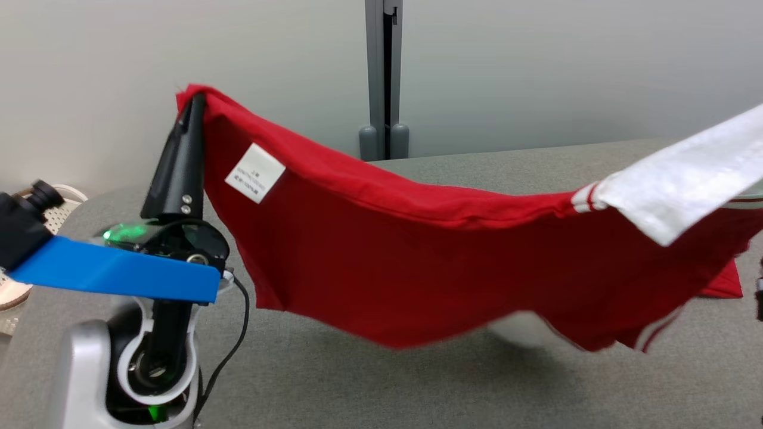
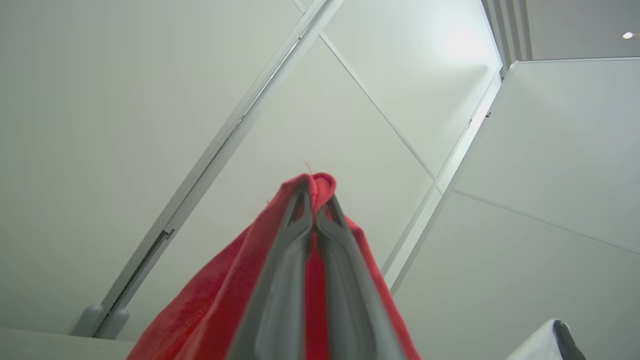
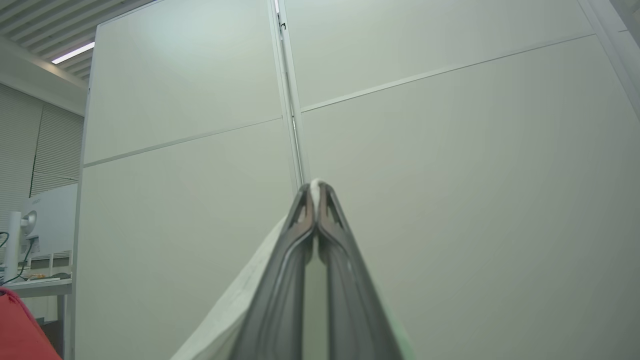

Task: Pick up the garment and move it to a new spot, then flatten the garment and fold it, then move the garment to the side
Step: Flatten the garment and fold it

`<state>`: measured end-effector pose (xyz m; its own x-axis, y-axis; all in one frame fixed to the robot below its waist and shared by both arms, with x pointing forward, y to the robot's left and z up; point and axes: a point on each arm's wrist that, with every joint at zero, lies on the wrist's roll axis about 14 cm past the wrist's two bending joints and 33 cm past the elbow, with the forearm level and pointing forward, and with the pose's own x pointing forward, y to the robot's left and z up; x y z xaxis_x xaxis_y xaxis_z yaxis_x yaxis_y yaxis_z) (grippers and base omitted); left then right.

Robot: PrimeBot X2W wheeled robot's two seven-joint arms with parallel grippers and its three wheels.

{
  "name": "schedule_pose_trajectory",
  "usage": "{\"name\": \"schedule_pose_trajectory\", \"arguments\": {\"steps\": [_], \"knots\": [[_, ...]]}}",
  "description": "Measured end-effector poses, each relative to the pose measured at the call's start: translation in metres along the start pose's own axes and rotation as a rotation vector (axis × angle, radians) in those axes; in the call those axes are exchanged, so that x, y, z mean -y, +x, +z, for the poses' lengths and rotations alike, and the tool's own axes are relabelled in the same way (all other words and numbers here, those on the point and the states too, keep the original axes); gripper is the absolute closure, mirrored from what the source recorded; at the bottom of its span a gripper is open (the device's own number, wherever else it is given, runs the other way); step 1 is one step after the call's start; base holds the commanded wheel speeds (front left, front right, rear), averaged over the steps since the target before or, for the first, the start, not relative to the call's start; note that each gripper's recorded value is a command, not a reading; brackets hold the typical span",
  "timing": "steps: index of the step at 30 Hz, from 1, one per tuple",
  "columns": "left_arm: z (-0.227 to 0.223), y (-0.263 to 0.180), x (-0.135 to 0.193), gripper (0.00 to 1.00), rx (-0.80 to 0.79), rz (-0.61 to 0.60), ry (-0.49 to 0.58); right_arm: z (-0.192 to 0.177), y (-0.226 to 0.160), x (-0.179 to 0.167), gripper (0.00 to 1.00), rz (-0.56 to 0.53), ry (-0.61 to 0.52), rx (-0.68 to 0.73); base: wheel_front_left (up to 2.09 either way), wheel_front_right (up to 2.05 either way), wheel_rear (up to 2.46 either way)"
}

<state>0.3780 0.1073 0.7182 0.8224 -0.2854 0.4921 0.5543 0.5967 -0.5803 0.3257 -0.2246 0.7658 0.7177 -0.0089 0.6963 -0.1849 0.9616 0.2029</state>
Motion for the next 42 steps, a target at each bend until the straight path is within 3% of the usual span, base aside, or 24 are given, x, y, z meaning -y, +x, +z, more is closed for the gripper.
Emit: {"name": "schedule_pose_trajectory", "arguments": {"steps": [3, 6, 11, 16, 20, 28, 34, 36, 42], "knots": [[0.019, 0.007, 0.04, 1.0, 0.007, -0.106, 0.008, 0.036, 0.004, -0.006, 1.0, 0.026, -0.029, 0.072, 0.0, 0.0, 0.0], [0.024, 0.01, 0.059, 1.0, -0.03, -0.153, 0.013, 0.053, 0.007, -0.007, 1.0, 0.036, -0.051, 0.09, 0.0, 0.0, 0.0], [0.012, 0.024, 0.044, 1.0, -0.117, -0.118, 0.085, 0.035, 0.014, 0.004, 1.0, 0.009, -0.045, 0.007, 0.0, 0.0, 0.0], [-0.019, 0.059, -0.003, 1.0, -0.212, -0.037, 0.115, -0.018, 0.041, 0.016, 1.0, -0.006, 0.007, -0.106, 0.0, 0.0, 0.0], [-0.034, 0.109, -0.045, 1.0, -0.238, 0.014, 0.166, -0.067, 0.085, 0.022, 1.0, 0.012, -0.007, -0.164, 0.0, 0.0, 0.0], [-0.041, 0.216, -0.136, 1.0, -0.141, 0.15, 0.331, -0.169, 0.19, 0.018, 1.0, 0.048, -0.097, -0.193, 0.0, 0.0, 0.0], [-0.03, 0.258, -0.17, 1.0, 0.018, 0.161, 0.414, -0.203, 0.234, 0.029, 1.0, 0.014, -0.158, -0.13, 0.0, 0.0, 0.0], [-0.039, 0.265, -0.182, 1.0, 0.045, 0.156, 0.426, -0.219, 0.239, 0.034, 1.0, 0.012, -0.174, -0.132, 0.0, 0.0, 0.0], [-0.143, 0.227, -0.278, 1.0, -0.176, 0.268, 0.396, -0.345, 0.18, 0.043, 1.0, 0.013, -0.084, -0.398, 0.0, 0.0, 0.0]]}}
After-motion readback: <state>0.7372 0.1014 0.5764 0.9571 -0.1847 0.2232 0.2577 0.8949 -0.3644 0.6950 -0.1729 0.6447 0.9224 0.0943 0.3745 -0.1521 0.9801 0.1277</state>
